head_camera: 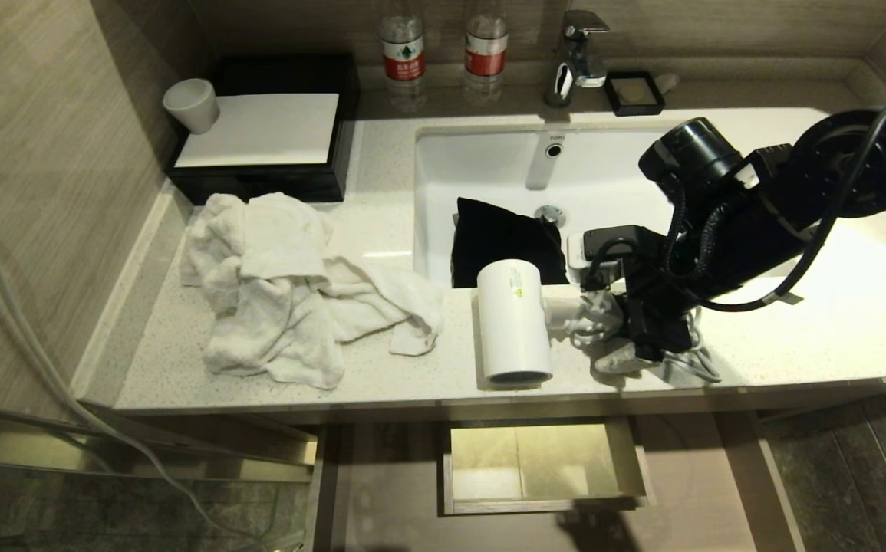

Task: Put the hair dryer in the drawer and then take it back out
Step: Pick up the hairdryer

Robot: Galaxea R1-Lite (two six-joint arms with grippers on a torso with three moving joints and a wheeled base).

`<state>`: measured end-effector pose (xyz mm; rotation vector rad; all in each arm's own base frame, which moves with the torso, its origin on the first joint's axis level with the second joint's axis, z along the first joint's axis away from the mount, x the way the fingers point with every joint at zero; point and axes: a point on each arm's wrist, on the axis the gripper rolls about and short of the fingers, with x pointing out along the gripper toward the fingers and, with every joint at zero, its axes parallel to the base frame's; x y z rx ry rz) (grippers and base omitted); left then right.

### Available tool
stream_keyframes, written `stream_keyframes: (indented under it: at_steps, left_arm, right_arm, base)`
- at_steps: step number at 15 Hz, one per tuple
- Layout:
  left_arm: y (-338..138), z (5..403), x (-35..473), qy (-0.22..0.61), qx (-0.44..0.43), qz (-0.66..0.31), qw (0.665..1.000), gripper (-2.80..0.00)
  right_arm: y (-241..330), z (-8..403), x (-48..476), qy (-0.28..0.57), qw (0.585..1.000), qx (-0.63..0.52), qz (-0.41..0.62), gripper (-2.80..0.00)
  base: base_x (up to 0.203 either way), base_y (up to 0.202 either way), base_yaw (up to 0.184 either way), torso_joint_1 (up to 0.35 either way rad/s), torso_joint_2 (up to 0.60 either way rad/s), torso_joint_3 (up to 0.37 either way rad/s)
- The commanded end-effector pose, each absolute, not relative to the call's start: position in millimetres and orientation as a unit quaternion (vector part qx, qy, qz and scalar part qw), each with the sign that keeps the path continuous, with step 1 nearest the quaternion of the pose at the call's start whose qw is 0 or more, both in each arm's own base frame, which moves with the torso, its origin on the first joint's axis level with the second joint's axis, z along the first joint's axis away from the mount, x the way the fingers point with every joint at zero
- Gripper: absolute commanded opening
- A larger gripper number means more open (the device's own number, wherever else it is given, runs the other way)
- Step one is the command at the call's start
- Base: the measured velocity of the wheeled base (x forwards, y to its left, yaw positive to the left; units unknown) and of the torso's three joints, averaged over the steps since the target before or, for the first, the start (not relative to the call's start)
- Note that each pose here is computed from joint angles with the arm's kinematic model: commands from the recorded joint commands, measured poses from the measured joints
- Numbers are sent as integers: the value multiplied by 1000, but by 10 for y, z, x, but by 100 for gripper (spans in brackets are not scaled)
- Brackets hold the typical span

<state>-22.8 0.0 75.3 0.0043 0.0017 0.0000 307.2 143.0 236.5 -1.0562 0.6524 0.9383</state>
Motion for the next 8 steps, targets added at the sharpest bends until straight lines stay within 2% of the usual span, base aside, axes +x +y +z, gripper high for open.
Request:
stream_keyframes:
  at_steps: [1, 4, 5, 8]
  left_arm:
    - [0, 750, -227, 1, 2, 0, 1000, -280]
    - [0, 749, -227, 1, 2, 0, 1000, -280]
    - [0, 752, -228, 1, 2, 0, 1000, -280]
    - [0, 749, -227, 1, 2, 0, 1000, -280]
  right_arm:
    - [1381, 2368, 3071, 299, 713, -475, 421, 0]
    - [1356, 2365, 3077, 302, 715, -471, 419, 0]
    - [1354, 2354, 3075, 304, 715, -470, 419, -280]
    - [1337, 2349, 3039, 308, 713, -473, 416, -280]
  base:
    - [0, 0, 0, 0, 0, 0]
    - [0, 0, 0, 0, 0, 0]
    - [0, 0, 0, 0, 0, 0]
    - [0, 0, 0, 0, 0, 0]
